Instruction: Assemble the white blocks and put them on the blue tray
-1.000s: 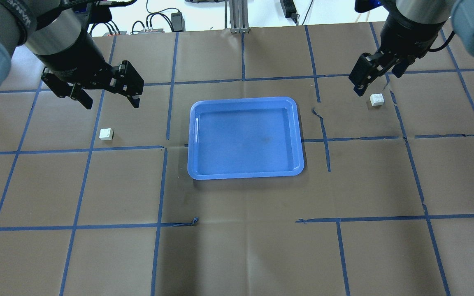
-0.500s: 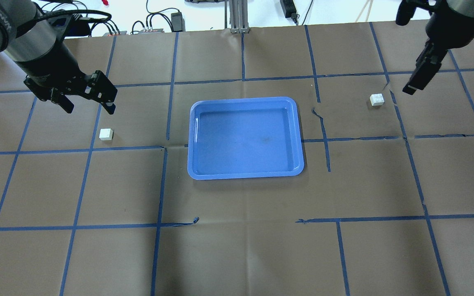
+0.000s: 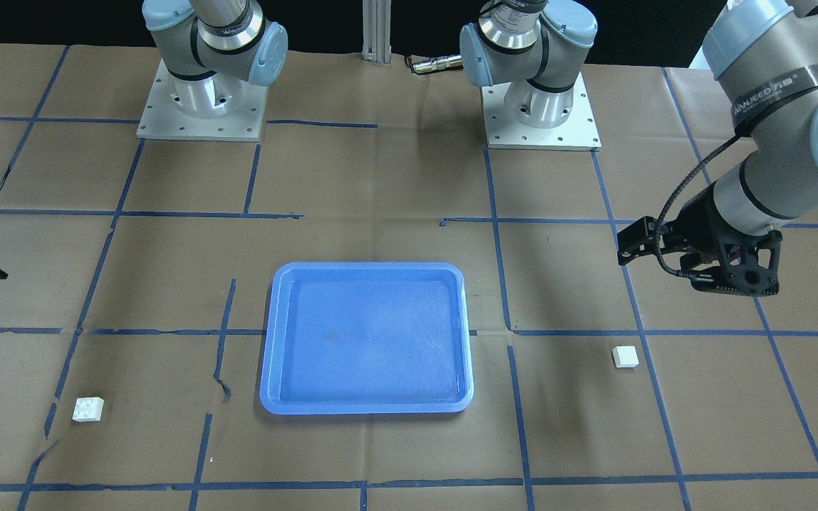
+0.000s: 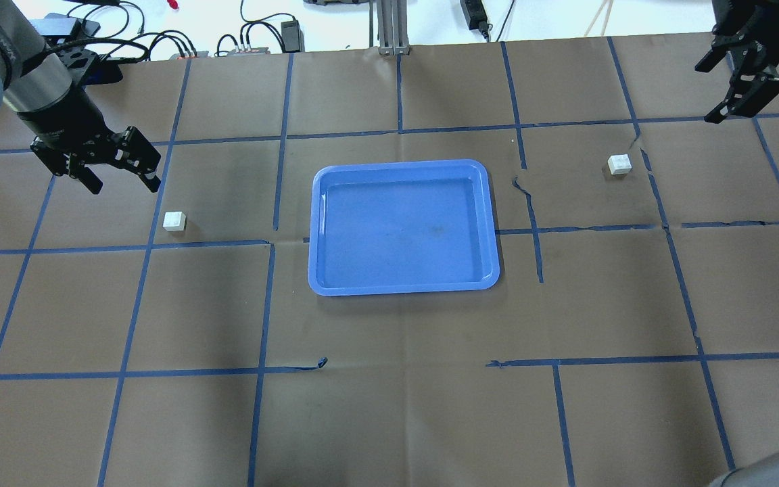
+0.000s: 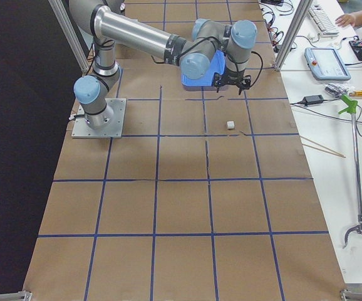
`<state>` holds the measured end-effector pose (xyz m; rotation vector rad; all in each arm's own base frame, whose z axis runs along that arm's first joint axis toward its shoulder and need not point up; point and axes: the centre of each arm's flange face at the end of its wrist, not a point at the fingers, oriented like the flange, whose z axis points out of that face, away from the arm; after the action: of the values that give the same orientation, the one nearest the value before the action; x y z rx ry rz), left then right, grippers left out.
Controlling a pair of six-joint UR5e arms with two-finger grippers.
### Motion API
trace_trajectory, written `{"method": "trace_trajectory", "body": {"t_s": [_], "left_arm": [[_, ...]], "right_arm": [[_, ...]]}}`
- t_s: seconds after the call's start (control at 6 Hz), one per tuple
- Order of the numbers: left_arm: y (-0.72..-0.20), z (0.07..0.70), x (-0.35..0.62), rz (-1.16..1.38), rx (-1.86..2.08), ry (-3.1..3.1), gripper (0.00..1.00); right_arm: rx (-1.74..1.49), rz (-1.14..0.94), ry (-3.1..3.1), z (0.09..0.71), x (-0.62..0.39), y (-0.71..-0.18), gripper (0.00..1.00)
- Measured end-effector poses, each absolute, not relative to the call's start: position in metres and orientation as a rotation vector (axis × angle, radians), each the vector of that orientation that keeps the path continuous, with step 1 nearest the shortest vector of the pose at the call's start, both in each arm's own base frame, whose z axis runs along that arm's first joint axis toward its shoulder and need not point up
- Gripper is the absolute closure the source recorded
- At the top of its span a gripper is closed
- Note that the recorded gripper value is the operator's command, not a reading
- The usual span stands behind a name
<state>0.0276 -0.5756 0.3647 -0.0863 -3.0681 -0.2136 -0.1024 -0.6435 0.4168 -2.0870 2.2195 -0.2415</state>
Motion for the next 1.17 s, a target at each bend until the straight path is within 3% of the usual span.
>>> {"method": "trace_trajectory", "body": {"t_s": [0.33,0.83,1.0,1.17], "left_arm": [[-0.601,0.298,0.036,-0.24,-0.075,-3.062,0.04],[-0.607,0.219,0.046,-0.159,-0.07,-3.16,0.04],[-0.606,0.201,0.048,-0.155,-0.069,-3.173,0.12],[-0.608,0.191,0.05,-0.168,-0.07,-3.185,0.34]], "right_arm": [[-2.211,-0.318,2.009,0.373,-0.121,-0.686,0.0],[-2.203,-0.482,1.768,0.276,-0.149,-0.705,0.0],[-2.155,-0.485,1.736,0.245,-0.147,-0.699,0.0],[-2.111,-0.474,1.72,0.221,-0.143,-0.691,0.0]]}}
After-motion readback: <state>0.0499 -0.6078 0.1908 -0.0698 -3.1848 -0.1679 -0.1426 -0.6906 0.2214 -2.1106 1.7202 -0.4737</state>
